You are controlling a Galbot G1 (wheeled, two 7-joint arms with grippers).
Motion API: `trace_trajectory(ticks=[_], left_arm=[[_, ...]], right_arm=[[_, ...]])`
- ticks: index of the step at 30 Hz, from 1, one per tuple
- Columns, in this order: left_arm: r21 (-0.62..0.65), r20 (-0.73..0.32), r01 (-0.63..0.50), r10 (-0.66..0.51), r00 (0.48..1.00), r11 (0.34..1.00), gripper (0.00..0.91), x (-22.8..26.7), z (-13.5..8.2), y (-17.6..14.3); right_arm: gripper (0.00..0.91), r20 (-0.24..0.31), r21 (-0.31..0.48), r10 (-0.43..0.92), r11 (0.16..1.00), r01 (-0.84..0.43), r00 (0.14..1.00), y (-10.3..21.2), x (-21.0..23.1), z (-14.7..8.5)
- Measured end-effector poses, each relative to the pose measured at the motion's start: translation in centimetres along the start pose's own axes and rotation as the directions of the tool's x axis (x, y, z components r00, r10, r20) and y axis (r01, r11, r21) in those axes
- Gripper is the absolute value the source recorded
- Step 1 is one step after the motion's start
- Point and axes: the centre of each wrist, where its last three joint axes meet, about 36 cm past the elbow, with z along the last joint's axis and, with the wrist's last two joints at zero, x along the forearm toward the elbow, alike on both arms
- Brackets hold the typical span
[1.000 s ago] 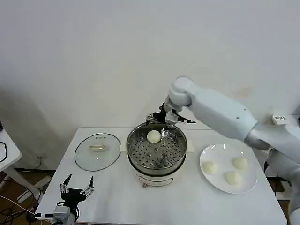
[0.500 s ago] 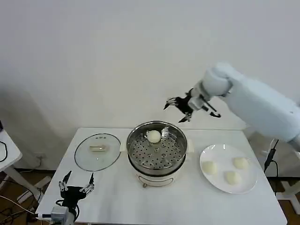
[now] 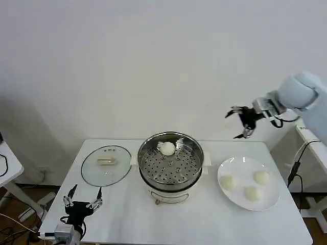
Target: Take steamed baozi put them in steamer then cover it.
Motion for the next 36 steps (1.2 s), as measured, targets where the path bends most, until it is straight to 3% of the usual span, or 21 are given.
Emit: trace_trajectory(ticks=[7,14,36], left_arm=[[0.004,0.001,0.001,-0.001,1.0,1.0,0.907,-0.1,0.0,0.0],[0.008,-0.01,-0.003,0.004,1.0,1.0,0.907,-0.3,0.4,-0.4],[0.001,-0.034,0.001,-0.001,0.999,1.0,0.907,-0.6,1.3,-0.3]], right_arm=[[0.907,-0.028,-0.144,-0.089,0.986,0.084,0.996,1.6,-2.3,1.2],[0.907,-0.073,-0.214,-0.183,0.963,0.164,0.98,3.2,-5.9,1.9],[0.907,-0.092,-0.184,-0.327,0.934,0.306,0.941,6.0,-17.2,1.3]])
